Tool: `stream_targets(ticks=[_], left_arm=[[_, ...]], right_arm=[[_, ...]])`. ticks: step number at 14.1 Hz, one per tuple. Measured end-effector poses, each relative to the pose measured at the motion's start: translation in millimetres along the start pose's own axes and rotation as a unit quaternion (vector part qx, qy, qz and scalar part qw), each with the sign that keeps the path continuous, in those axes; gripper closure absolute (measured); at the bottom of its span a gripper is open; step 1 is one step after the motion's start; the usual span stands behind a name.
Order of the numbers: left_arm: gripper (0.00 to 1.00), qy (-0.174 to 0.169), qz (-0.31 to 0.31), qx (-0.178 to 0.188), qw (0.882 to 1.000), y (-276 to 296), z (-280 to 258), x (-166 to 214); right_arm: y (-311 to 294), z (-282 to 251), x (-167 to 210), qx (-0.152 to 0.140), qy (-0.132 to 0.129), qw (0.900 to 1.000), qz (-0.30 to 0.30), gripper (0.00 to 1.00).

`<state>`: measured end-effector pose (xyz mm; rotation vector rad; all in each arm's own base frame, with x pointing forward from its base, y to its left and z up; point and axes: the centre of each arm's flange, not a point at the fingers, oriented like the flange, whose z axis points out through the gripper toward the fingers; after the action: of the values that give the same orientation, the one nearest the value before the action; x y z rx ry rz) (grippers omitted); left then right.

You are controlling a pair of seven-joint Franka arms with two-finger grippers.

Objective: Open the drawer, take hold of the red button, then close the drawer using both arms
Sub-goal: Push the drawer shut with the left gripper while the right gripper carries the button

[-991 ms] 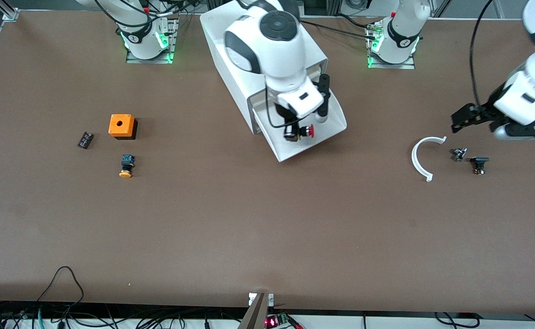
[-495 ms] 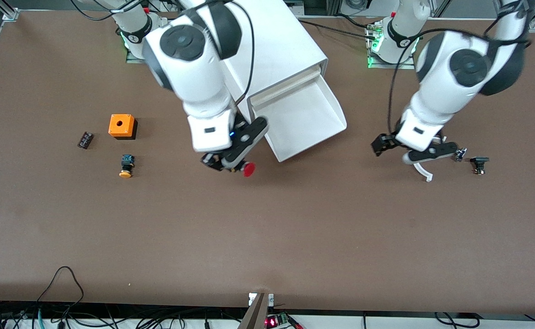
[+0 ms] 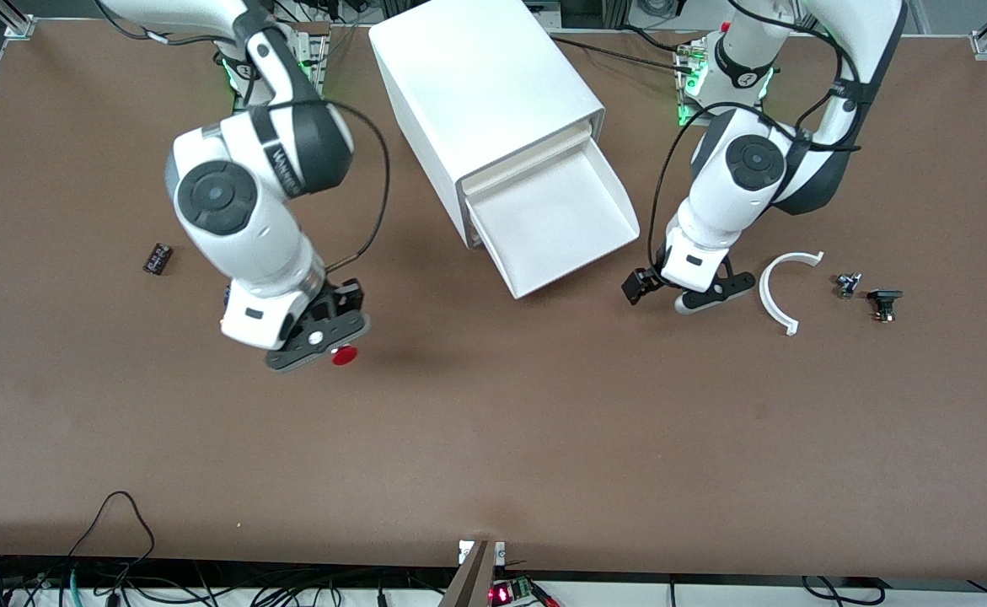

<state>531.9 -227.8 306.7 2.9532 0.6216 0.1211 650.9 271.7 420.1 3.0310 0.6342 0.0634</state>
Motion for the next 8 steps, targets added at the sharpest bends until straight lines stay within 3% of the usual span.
stream_targets(ticks=[4,8], left_arm=[[0.0,-0.024,0.003,0.019,1.0,-2.7,28.2,-24.8],[0.0,-0.04,0.041,0.019,0.998,22.0,37.3,-71.8]], right_arm=[[49.7,61.0,-31.8,-0.004,-0.065,0.99,0.125,0.59],[86.4,112.7,-66.1,-0.003,-0.086,0.982,0.166,0.59]])
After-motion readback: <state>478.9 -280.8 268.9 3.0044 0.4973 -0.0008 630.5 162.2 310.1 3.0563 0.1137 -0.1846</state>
